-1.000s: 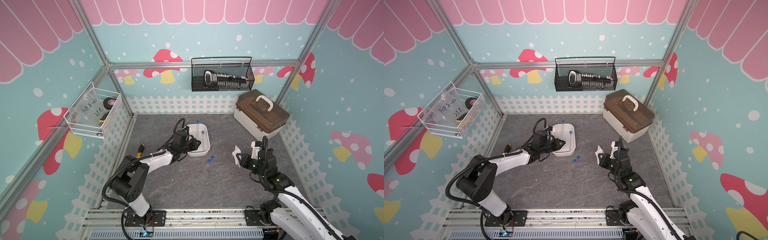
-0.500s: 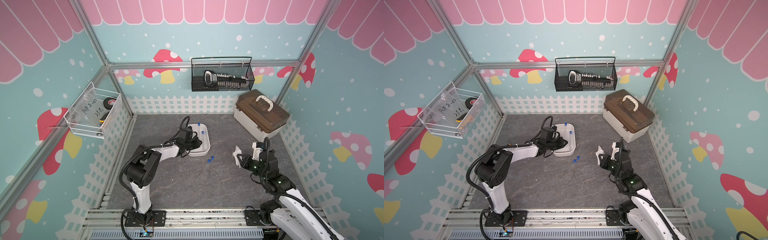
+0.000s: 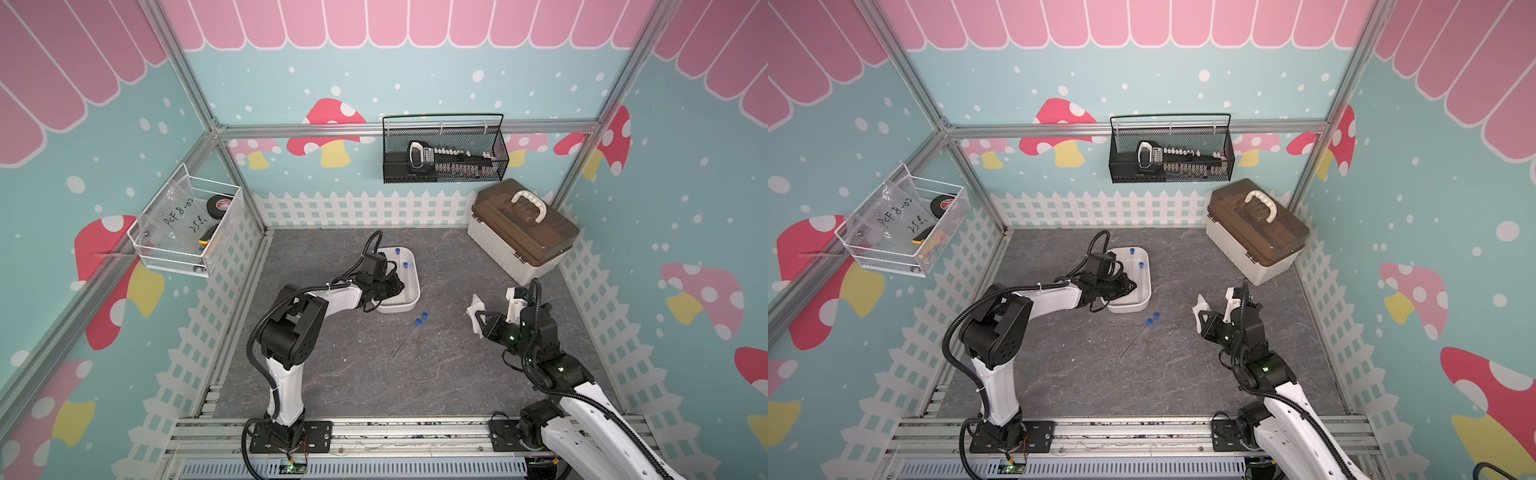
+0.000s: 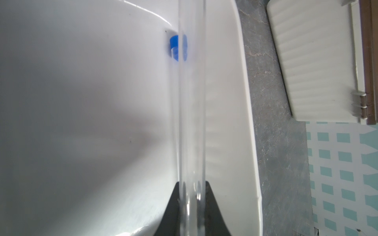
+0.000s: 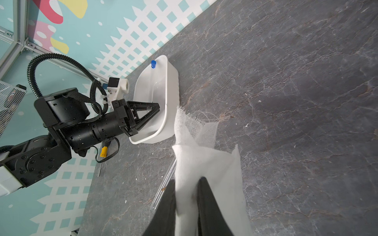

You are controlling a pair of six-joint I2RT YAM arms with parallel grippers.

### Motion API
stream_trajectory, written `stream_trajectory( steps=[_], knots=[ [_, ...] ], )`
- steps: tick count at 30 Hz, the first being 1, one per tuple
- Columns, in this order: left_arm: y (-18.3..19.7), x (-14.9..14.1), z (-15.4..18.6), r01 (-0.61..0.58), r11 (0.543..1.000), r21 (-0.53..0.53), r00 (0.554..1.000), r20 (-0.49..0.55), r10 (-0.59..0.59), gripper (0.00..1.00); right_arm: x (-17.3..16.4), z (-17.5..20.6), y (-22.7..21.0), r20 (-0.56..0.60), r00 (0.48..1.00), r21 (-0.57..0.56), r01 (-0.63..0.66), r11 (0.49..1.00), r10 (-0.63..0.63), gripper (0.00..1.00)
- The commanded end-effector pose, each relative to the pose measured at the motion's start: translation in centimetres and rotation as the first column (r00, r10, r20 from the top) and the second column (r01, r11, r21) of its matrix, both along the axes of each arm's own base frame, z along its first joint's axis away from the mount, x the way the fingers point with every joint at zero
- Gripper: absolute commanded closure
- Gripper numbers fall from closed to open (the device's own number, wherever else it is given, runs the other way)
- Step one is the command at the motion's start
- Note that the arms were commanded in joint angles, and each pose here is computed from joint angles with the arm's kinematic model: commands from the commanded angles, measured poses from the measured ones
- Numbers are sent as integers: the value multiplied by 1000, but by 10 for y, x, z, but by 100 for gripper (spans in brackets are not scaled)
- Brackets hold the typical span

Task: Wipe the exteriors of test tubes
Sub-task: Place the test tube in the storage box.

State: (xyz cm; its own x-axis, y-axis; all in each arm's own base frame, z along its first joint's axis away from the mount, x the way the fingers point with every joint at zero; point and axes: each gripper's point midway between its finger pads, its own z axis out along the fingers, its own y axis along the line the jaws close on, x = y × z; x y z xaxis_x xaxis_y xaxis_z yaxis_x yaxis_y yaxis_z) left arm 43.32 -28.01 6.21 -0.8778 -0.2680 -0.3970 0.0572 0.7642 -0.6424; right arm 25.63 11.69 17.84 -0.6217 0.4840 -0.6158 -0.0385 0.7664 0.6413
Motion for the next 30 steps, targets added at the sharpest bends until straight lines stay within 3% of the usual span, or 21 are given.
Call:
stream_trajectory(
  steps=[1,30],
  knots=[
    [0,5,-2,-9,1000,-7,999,-31,8,87,-2,-6,-3,-18,1000,2,15,1000,-15,81],
    [1,11,-21,-16,1000,17,997,-71,17,77,-8,-6,-7,-11,999,0,30,1000,-30,81]
  ],
)
